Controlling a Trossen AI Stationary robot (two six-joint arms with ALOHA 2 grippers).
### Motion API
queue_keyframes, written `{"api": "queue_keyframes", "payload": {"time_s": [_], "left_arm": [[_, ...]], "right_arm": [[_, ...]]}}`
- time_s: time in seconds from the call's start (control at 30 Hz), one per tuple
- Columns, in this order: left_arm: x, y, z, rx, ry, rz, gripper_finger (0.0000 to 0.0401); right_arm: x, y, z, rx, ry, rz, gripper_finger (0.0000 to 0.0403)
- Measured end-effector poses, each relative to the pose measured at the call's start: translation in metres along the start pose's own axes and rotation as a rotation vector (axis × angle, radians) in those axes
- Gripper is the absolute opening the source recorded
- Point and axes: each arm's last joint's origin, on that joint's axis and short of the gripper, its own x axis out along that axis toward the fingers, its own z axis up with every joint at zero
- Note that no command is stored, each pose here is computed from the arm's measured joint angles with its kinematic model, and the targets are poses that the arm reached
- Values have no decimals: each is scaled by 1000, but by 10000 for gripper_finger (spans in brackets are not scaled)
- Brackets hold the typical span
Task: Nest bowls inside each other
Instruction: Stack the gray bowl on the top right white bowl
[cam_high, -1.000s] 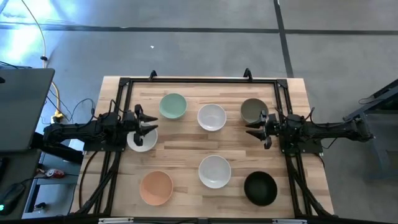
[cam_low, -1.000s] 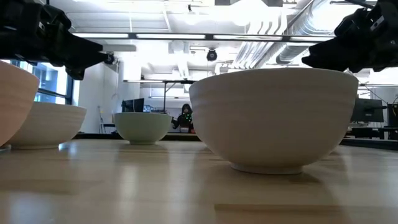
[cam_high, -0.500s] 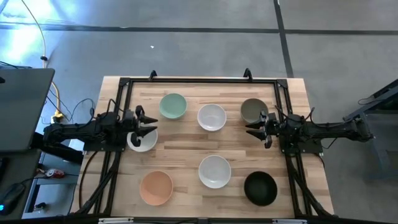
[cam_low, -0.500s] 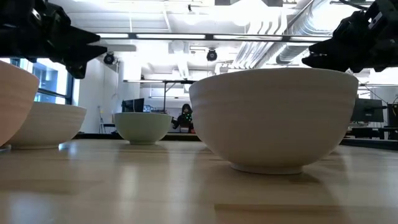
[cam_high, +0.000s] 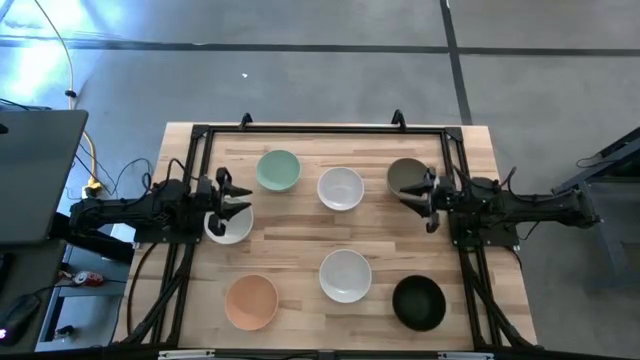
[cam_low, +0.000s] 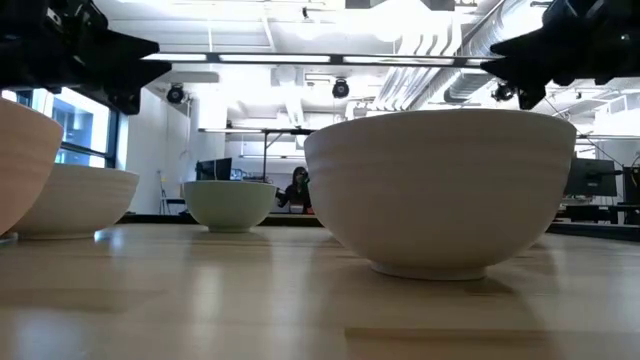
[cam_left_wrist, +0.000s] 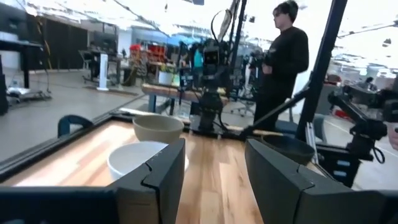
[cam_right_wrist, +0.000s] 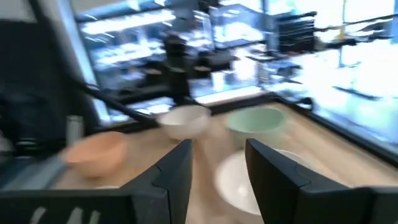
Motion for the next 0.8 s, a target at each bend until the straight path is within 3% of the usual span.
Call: {"api": "queue_keyframes", "payload": {"time_s": [0.13,0.37,0.53,0.8], "left_arm": [[0,1,2,-56,-22,41,166],[-1,-1,20,-89,-74,59,181],[-1,0,16,-61,-16,73,182],[3,1,6,-106,92,70,182]], "right_arm": [[-3,-3,4,75,79,-146,139],[-11,-2,37,134,127,-260,139],[-13,2,64,168,182,-312,139],[-15,-1,85,415,312,-670,139]]}}
